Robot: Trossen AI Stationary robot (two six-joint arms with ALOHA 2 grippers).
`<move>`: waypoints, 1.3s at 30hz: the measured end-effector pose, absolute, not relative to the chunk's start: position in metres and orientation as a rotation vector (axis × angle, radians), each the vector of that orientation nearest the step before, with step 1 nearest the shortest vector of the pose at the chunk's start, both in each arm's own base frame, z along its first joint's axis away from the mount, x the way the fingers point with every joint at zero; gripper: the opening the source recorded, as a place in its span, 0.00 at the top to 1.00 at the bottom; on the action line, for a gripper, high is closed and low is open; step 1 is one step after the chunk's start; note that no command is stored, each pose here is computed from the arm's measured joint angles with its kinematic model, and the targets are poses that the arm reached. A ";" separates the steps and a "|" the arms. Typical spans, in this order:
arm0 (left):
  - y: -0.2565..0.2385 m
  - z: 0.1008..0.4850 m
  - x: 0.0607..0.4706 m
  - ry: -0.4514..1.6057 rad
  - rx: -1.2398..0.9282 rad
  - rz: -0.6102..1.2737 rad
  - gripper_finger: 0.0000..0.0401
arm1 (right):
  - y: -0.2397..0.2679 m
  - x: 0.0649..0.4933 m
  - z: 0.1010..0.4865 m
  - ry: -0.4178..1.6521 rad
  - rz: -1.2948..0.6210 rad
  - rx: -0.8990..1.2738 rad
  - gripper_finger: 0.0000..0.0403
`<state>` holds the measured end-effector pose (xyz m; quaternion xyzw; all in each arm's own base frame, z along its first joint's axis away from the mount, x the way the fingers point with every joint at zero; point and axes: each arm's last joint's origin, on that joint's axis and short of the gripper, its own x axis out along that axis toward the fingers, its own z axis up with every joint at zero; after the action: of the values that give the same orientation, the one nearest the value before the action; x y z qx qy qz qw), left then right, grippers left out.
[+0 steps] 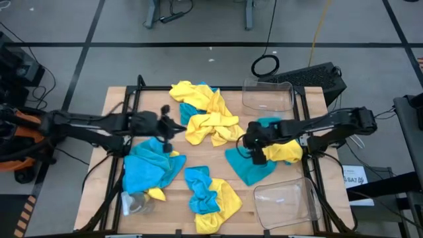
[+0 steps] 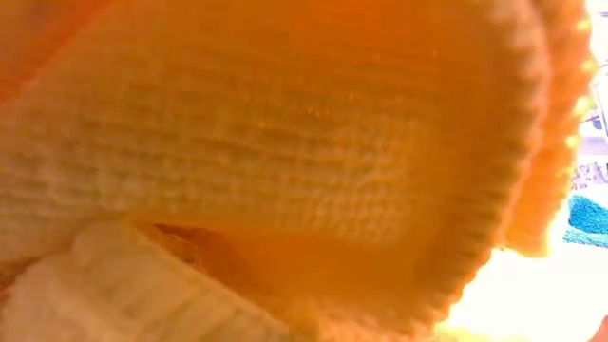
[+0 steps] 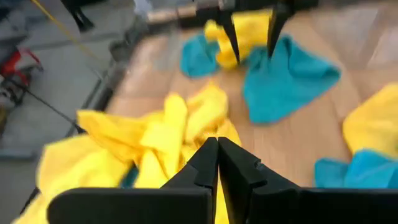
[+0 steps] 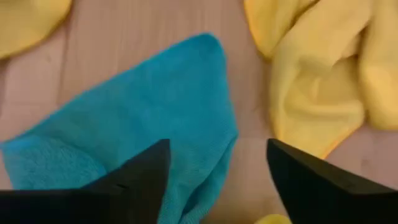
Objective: Sort microfiber towel by color & place in baskets
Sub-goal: Adjust the blue microfiber cloth
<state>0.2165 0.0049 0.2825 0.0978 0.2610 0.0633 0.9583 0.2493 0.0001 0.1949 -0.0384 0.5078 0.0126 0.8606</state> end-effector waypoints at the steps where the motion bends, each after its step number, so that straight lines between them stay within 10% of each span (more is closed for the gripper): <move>1: 0.005 0.276 0.222 0.559 0.200 0.125 0.94 | 0.000 0.251 0.191 1.081 0.031 -0.087 0.30; 19: -0.013 0.235 0.267 0.628 0.163 0.004 0.27 | 0.016 0.260 0.154 1.241 0.124 -0.159 0.36; 39: -0.022 0.237 0.267 0.607 0.167 -0.020 0.23 | 0.018 0.290 0.162 1.167 0.169 -0.251 0.97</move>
<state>0.2673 -0.0220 0.2369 0.0823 0.2983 -0.0097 0.9509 0.2896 0.0185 0.1620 -0.1183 0.5489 0.0796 0.8236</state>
